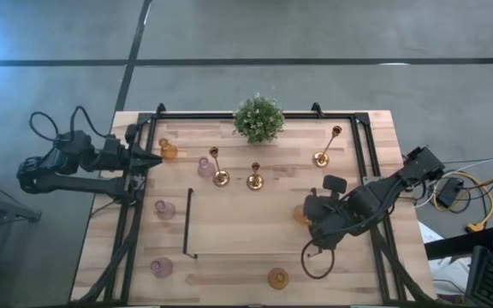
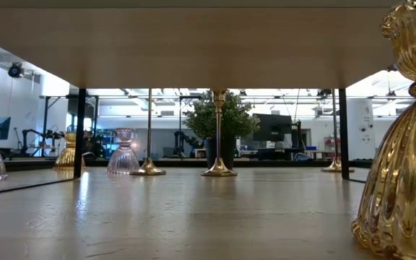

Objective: Pick & Place candle stick holders
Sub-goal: Put the middle yellow candle holder on the shelf

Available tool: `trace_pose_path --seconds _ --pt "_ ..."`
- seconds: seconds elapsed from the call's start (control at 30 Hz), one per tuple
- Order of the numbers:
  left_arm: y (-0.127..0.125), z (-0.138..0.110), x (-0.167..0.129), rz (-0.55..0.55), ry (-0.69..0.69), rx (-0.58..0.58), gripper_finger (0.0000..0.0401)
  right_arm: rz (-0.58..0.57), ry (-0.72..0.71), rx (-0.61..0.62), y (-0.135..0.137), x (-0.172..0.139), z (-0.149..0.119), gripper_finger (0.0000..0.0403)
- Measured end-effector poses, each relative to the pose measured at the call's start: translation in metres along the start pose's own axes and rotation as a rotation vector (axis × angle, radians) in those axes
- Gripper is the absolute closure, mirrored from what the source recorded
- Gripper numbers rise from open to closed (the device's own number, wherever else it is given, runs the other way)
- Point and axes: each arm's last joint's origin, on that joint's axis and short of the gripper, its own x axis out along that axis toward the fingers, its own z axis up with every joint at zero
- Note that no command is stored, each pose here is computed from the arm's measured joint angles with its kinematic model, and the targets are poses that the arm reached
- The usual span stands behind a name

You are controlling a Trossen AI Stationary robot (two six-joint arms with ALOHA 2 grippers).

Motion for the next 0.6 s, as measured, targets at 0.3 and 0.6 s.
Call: trace_pose_path --seconds 0.3,0.6 --pt "0.0 0.0 0.0 0.0 0.0 0.0 0.0364 0.001 0.001 0.038 -0.0041 -0.0009 -0.0087 0.0392" --pt "0.0 0.0 0.0 0.0 0.0 0.0 0.0364 -0.004 -0.002 0.011 -0.0041 -0.0013 -0.0094 0.0392"
